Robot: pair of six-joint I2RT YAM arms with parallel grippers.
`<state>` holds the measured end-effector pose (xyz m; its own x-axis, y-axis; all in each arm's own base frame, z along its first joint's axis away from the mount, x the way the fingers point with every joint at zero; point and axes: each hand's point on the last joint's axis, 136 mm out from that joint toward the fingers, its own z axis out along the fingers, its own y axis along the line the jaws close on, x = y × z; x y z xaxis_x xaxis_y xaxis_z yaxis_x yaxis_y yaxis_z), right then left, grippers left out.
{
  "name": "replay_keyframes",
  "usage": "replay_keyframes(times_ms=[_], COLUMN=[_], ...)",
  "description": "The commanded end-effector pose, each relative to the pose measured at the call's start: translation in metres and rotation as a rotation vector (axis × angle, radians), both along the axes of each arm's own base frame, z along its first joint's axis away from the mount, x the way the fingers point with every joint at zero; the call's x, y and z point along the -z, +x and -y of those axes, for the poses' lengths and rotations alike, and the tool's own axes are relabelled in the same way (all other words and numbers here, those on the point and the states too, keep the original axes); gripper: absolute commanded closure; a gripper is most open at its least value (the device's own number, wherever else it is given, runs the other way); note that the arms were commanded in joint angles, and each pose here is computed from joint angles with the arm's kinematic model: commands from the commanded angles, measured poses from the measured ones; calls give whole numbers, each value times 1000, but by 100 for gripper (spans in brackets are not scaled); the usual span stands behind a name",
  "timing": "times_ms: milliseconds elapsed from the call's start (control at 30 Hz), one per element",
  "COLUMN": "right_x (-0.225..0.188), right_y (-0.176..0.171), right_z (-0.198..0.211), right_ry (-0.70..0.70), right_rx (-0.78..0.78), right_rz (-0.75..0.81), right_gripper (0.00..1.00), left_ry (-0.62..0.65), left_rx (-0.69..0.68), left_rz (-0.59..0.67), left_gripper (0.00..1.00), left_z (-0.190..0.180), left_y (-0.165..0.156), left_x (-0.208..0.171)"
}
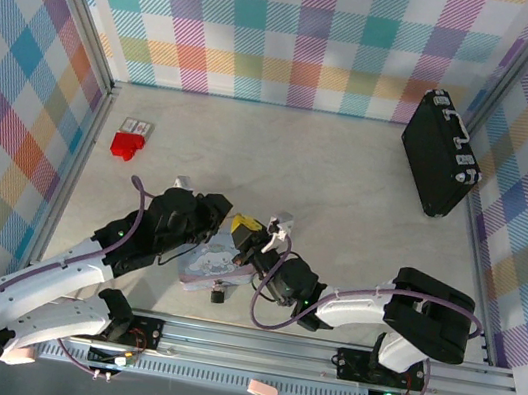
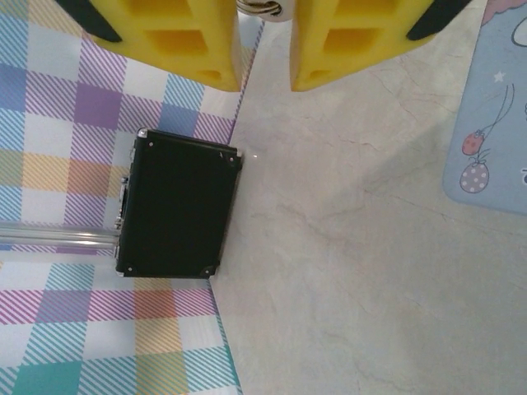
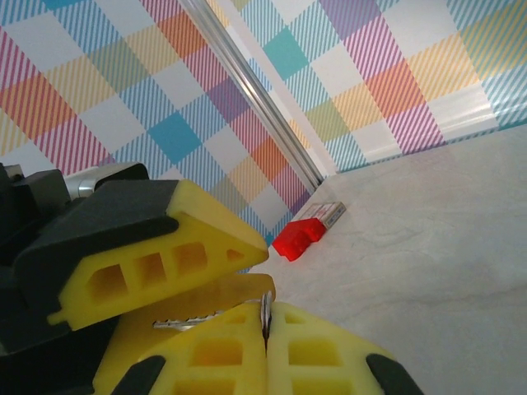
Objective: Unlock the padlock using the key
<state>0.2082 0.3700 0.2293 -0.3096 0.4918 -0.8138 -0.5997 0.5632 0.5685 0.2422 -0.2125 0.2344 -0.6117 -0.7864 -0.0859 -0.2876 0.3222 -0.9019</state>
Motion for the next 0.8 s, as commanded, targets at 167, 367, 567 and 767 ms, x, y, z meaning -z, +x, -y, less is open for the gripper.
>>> replay_keyframes(times_ms=[167, 367, 567, 767], right_x=[-19, -17, -18, -20], right_y=[-2, -3, -4, -5], right_z=[0, -2, -3, -3], right_ry=[43, 37, 30, 22], right_rx=[9, 6, 11, 13], right_rz=[18, 10, 15, 25], right_gripper=[100, 100, 100, 100], left_ry=[26, 32, 47, 61], left_rx=[9, 4, -2, -8], left_rz=[-7, -9, -10, -9], left_gripper=[81, 87, 91, 95], left_z=[0, -1, -2, -4], left_y=[2, 2, 3, 4], left_x=[2, 3, 5, 7])
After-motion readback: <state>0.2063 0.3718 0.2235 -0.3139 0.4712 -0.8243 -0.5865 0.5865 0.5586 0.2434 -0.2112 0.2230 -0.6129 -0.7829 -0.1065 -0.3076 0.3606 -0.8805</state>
